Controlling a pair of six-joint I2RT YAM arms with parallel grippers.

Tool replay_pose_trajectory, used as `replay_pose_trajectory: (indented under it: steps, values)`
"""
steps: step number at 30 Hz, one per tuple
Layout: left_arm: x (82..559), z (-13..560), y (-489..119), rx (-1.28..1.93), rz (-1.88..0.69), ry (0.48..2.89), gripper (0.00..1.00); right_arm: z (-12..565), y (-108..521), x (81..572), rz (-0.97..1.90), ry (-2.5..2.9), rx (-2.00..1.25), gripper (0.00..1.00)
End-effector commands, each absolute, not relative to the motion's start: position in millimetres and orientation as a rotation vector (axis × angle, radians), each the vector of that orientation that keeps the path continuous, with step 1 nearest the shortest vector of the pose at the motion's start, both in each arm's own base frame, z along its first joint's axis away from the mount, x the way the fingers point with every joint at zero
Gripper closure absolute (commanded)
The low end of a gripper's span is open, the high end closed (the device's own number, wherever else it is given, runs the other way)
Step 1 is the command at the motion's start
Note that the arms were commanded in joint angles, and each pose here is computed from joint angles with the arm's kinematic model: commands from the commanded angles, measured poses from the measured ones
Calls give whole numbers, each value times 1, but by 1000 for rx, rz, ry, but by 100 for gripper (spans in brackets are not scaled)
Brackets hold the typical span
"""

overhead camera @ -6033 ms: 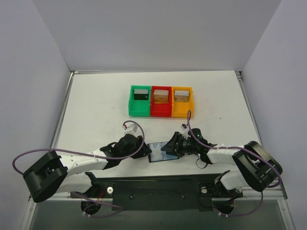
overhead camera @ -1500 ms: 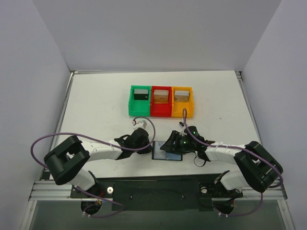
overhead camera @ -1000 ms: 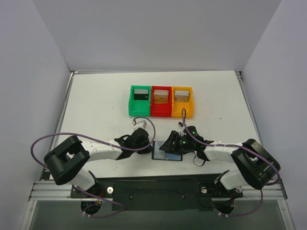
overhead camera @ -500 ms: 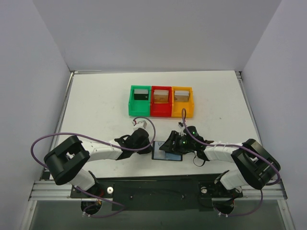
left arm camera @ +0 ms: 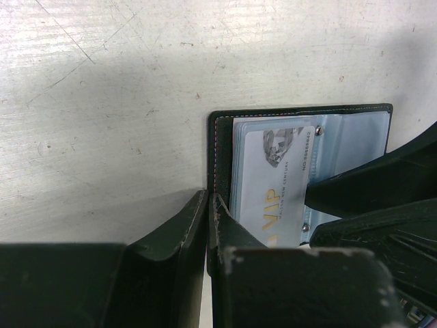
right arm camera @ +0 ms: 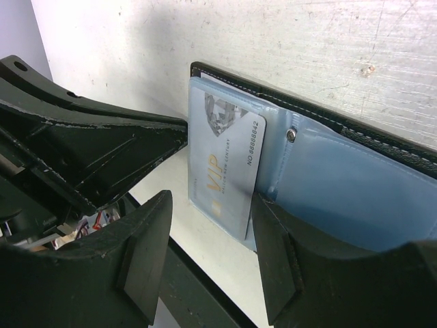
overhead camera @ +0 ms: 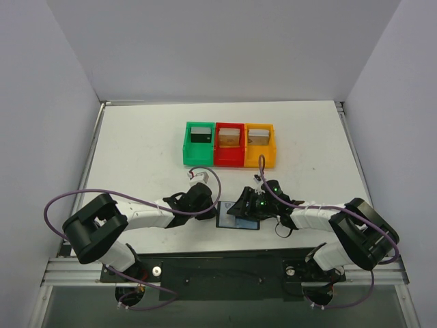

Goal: Take the credit cards out of the card holder
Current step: Remove the credit card from the card holder.

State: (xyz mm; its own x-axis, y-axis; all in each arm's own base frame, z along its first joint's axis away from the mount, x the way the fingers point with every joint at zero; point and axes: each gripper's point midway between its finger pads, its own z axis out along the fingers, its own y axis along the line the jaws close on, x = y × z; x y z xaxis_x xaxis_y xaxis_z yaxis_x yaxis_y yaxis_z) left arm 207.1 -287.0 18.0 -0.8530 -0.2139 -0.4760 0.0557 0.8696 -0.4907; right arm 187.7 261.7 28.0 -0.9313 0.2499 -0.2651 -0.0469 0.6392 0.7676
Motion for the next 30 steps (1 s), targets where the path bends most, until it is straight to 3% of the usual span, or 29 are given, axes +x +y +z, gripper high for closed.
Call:
replay_pose_trajectory:
  steps: [1, 30]
  values:
    - [182, -14, -263, -63, -537, 2636, 84, 27, 263, 187, 1197, 2514, 149, 54]
    - [176, -28, -273, -13, -533, 2673, 85, 64, 271, 198, 1369, 2317, 173, 54]
